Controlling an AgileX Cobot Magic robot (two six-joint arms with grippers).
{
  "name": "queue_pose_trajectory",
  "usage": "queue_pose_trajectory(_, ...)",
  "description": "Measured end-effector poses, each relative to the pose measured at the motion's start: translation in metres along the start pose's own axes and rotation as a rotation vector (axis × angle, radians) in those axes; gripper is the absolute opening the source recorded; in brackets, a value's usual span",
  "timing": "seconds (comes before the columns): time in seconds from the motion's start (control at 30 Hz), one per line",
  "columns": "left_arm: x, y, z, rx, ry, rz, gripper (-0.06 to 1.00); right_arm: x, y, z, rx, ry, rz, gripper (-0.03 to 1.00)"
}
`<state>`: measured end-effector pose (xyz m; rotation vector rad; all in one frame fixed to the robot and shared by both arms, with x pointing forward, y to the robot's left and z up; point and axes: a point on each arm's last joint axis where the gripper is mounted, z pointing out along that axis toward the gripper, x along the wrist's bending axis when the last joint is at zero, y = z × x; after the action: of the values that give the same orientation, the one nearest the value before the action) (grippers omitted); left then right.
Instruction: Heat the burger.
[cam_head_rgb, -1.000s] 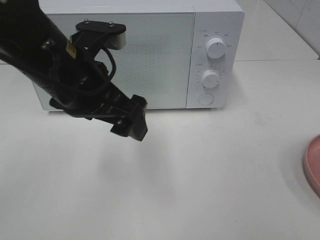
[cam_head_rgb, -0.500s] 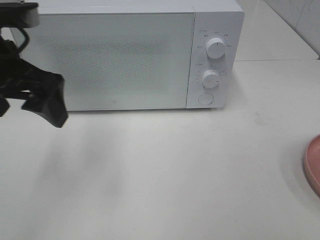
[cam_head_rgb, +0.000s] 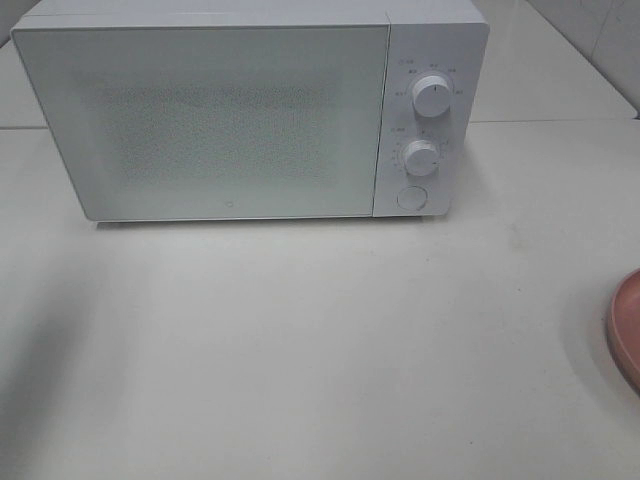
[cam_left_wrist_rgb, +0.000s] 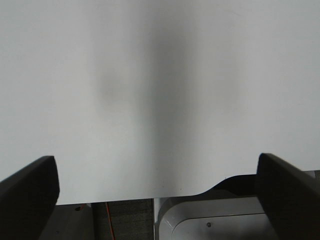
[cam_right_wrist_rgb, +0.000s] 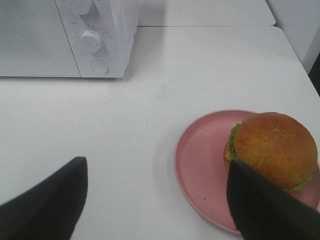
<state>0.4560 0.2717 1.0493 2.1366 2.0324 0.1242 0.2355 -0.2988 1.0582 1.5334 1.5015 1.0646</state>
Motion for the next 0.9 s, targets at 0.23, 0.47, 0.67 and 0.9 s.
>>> queue_pose_trajectory(0.23,0.006,-0.043,0.006,0.006,0.013,-0.003,0.98,0.0,0.0,0.0,0.0,0.0,0.0,0.76)
queue_pose_trajectory(0.47,0.01,-0.084,0.011,-0.018,0.025,0.0,0.98,0.0,0.0,0.0,0.0,0.0,0.0,0.76)
queue_pose_trajectory(0.67,0.011,-0.115,0.0,-0.186,0.016,-0.007,0.98,0.0,0.0,0.0,0.0,0.0,0.0,0.76)
queue_pose_trajectory(0.9,0.013,-0.148,-0.025,-0.423,0.01,-0.004,0.98,0.0,0.0,0.0,0.0,0.0,0.0,0.76)
